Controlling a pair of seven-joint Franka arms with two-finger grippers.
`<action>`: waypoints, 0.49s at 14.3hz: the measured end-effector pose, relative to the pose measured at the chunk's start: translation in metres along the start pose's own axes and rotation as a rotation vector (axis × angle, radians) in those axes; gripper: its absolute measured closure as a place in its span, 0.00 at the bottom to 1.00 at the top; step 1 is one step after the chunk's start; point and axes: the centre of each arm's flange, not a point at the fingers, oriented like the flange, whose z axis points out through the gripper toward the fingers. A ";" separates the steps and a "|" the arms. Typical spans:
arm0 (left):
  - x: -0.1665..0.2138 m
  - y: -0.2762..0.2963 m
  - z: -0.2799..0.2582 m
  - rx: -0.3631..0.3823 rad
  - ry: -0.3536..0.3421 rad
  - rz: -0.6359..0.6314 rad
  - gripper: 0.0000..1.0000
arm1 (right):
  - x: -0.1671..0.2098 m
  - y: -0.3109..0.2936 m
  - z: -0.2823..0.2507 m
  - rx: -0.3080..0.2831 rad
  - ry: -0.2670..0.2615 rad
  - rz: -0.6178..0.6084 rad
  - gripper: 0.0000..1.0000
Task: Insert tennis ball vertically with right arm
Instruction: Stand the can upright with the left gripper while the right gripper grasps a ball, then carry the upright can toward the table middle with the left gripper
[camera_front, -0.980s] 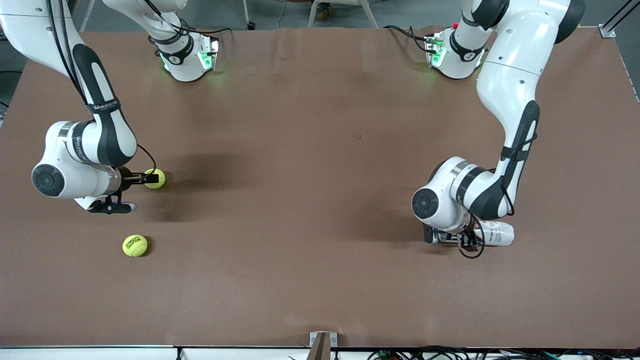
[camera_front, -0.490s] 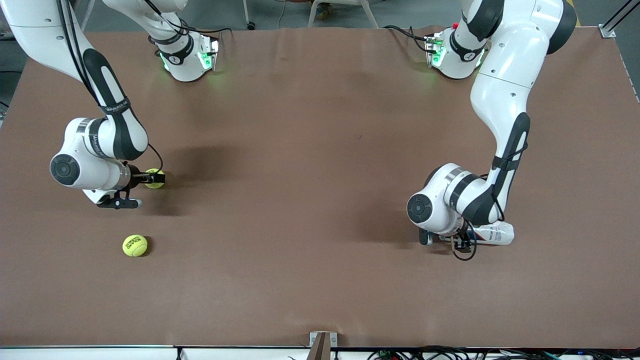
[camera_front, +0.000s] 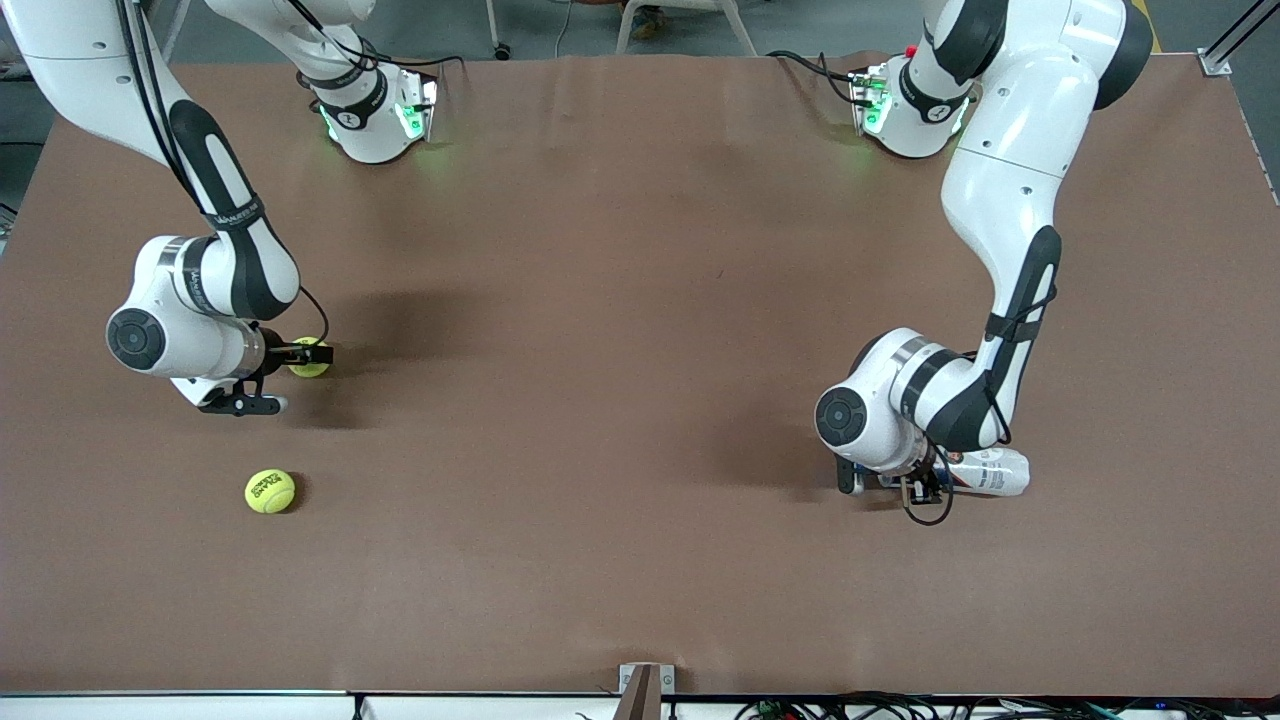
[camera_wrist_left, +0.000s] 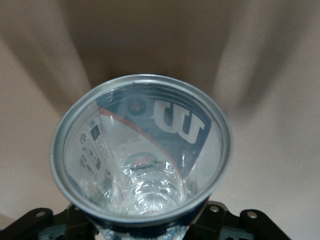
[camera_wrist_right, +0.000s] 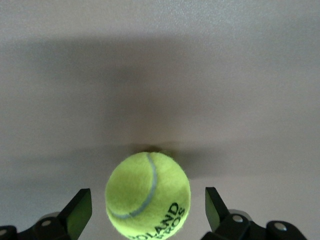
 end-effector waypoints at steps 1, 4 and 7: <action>0.000 -0.001 -0.001 0.003 0.002 -0.001 0.36 | 0.001 0.000 0.002 0.000 0.002 0.000 0.00; 0.005 -0.004 -0.010 0.031 0.034 0.001 0.40 | 0.002 0.000 0.006 0.000 0.000 0.000 0.00; 0.022 -0.002 -0.051 0.027 0.153 -0.019 0.39 | 0.002 0.000 0.007 0.000 -0.003 0.000 0.00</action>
